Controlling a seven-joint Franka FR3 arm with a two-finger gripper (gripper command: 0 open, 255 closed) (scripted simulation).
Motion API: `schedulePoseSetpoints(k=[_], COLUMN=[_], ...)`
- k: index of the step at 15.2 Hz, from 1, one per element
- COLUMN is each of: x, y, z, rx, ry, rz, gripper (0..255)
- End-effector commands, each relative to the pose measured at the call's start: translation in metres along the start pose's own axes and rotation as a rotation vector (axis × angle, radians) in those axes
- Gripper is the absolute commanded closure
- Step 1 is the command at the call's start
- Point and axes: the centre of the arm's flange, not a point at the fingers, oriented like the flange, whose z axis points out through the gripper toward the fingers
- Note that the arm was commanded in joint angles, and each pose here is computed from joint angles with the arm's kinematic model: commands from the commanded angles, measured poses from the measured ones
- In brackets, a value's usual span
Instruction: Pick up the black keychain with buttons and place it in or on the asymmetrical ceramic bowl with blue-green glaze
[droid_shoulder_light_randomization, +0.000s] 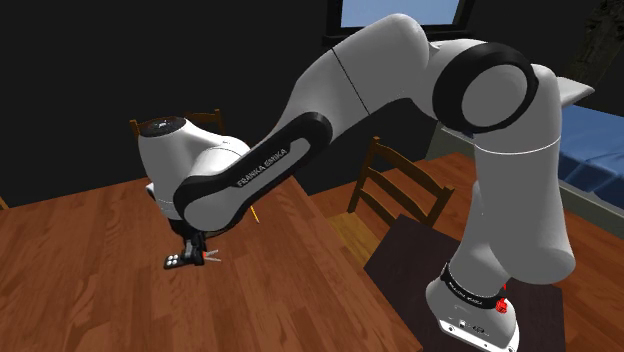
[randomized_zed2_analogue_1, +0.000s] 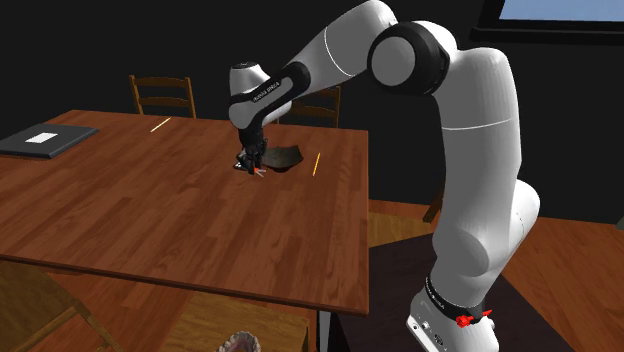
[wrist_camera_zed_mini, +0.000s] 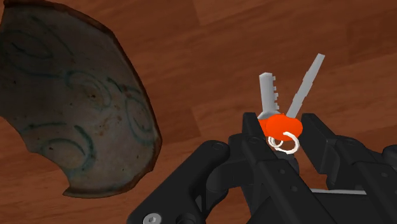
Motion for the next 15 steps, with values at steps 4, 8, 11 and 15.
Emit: schedulePoseSetpoints(k=[4,8,11,15], x=[0.002,0.003,0.005,0.008], y=[0.001,0.015,0.054,0.107], z=[-0.027,-0.042,-0.043,-0.045], rx=[0.0,0.0,0.0,0.0], ry=[0.0,0.0,0.0,0.0], rz=[0.0,0.0,0.0,0.0], gripper=[255,255,255,255])
